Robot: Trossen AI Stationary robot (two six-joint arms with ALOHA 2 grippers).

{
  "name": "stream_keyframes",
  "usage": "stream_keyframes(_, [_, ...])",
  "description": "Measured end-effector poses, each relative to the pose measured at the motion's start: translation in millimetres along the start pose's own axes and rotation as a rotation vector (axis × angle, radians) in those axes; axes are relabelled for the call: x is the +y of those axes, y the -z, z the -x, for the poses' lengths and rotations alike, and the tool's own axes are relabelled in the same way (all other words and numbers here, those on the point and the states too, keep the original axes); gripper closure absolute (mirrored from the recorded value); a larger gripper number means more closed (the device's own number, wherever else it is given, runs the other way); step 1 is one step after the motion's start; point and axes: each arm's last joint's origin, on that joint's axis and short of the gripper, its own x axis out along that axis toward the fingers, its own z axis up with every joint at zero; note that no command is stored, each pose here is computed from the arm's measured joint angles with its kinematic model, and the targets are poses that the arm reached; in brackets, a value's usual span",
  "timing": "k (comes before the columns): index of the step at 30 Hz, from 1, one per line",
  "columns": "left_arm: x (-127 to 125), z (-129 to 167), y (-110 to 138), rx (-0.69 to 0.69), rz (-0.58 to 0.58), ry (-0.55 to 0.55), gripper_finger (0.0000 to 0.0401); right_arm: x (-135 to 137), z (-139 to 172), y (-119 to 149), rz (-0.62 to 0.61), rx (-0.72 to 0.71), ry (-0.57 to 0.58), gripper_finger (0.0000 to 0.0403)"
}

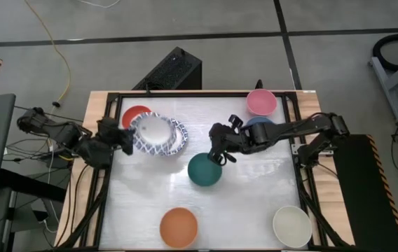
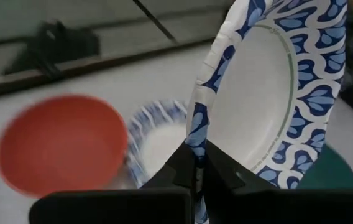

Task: Nest bowls inside each other
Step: Stack the bottom blue patterned bowl on top of the other white bowl

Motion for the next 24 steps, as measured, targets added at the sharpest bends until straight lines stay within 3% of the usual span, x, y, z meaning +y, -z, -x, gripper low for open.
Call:
stream_keyframes(7, [1.7, -10.8, -11.4, -0.052, -0.003, -0.072, 0.0401, -13.3, -8.5, -5.4, -0.007, 0.007, 0.036, 0.0273])
stream_keyframes(18, [14.0, -55.8, -8.5, 0.12, 0.028, -0.141, 0.0401, -19.6, -12.4, -7.6, 0.035, 0.017, 0.041, 0.0273])
stream_keyframes(24, [19.5, -82.6, -9.6, 0.131, 0.05, -0.125, 0.0401, -19.2, -12.3, -7.0, 0.069, 0.027, 0.028, 0.0273])
